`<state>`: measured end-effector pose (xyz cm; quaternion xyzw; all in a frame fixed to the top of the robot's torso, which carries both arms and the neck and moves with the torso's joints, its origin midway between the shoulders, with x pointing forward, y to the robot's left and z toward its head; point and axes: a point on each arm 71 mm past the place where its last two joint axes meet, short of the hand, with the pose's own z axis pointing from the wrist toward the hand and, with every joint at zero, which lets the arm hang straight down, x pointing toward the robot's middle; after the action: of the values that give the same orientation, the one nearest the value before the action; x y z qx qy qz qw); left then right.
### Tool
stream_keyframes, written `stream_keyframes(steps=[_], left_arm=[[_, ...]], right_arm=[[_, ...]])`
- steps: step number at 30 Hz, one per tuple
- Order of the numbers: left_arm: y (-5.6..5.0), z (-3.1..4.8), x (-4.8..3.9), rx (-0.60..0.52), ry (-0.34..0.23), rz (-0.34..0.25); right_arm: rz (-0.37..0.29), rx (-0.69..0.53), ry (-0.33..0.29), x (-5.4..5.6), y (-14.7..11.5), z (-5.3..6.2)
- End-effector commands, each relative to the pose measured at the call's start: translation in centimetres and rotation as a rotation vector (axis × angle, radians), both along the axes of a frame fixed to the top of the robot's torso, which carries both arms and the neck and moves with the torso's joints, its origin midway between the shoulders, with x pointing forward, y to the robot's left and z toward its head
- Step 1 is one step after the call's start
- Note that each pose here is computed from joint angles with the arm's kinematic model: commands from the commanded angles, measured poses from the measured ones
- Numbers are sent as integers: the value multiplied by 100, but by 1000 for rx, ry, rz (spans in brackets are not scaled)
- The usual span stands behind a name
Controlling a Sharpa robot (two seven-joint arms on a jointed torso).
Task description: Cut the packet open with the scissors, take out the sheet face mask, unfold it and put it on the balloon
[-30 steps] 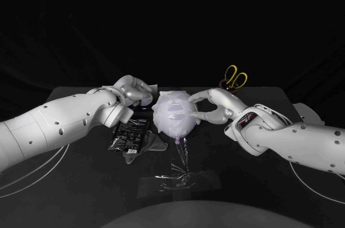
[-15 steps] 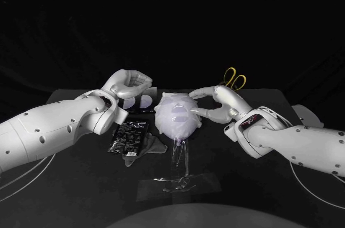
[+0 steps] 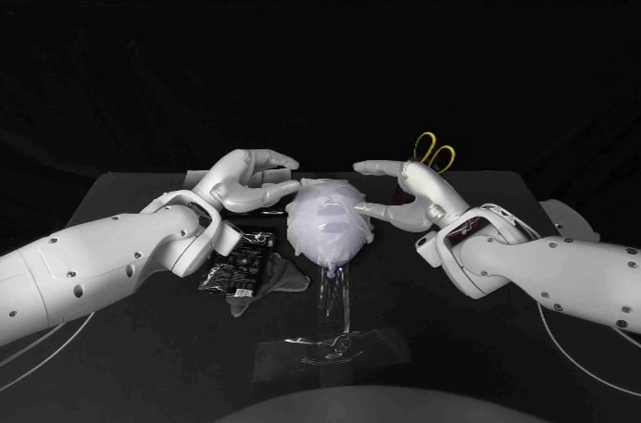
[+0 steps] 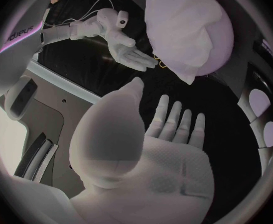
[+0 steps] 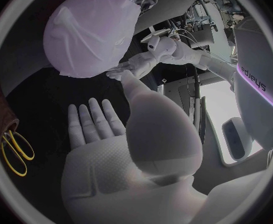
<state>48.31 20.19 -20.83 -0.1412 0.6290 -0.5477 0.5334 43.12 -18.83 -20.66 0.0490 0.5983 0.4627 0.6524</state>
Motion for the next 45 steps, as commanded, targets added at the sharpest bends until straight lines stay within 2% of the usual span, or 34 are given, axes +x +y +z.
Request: stream_keyframes(steps=[1,10,17,20,30,45], left_arm=[[-127,-11,-46,92,-68,-101],[-291,-65,-48,201,-107,-125],[-379,-95,-50,258,-111,-138],[-404,-121,-53,290,-94,-154],[-403,-175,-49,337,-51,-178],[-314,-211,-10,365,-20,-150]], right_arm=[[25,-52,37,7,44,-44],[54,-126,50,27,131,-92],[67,-156,64,42,182,-121],[72,-165,72,46,198,-132],[84,-179,91,52,236,-153],[89,-200,126,64,260,-187]])
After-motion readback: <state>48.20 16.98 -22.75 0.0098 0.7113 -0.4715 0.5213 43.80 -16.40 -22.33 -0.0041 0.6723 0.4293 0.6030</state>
